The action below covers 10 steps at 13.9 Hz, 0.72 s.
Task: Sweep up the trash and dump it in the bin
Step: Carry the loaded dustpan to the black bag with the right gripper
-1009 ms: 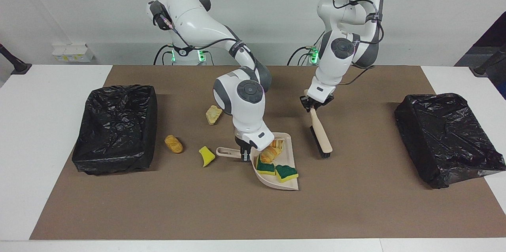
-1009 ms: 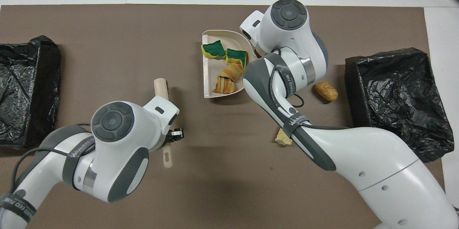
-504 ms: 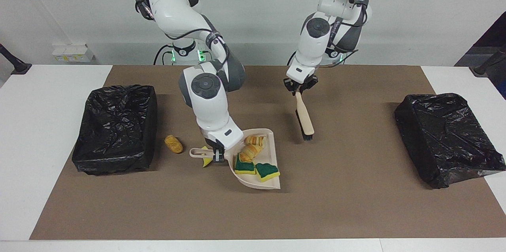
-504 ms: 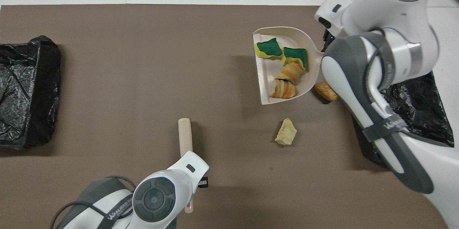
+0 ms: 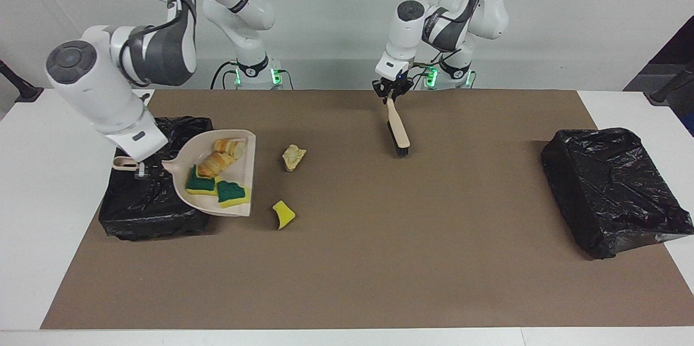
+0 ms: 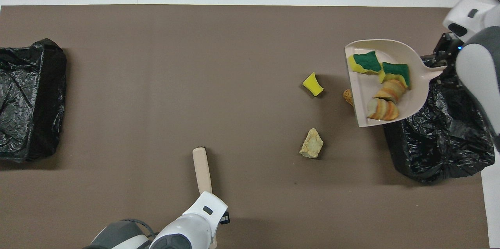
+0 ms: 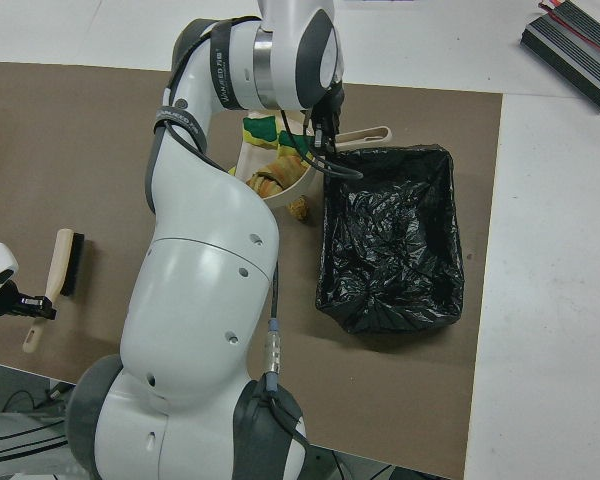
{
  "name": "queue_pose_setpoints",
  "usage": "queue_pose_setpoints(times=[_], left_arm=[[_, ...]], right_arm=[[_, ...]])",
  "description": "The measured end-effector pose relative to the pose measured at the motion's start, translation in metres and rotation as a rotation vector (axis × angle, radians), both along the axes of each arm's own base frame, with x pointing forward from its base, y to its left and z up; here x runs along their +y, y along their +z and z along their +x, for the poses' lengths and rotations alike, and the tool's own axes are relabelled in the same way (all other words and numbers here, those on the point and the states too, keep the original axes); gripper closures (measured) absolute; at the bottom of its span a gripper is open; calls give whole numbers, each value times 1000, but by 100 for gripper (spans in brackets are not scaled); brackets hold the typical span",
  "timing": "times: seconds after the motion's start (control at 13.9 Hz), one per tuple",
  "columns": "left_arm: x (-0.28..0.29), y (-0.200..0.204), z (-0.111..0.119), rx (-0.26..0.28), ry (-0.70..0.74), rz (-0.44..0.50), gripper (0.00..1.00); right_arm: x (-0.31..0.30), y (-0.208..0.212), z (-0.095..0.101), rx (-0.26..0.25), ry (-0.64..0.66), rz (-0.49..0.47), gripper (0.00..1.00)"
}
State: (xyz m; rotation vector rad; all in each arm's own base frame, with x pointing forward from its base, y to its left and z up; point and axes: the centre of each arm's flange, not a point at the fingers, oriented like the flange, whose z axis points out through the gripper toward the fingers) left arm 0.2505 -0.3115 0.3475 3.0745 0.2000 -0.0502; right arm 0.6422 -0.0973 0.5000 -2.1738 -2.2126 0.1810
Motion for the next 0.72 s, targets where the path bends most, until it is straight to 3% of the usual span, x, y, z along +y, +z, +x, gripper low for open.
queue_pose_setpoints(times=[0.29, 0.58, 0.72], left_arm=[[-2, -8, -9, -5, 8, -4, 74], [3, -3, 4, -2, 40, -10, 33], [8, 9, 19, 12, 55, -4, 7]], right_arm=[[-121, -10, -46, -23, 30, 0, 68], [-162, -23, -78, -108, 69, -142, 68], [-152, -35, -87, -109, 80, -241, 68]])
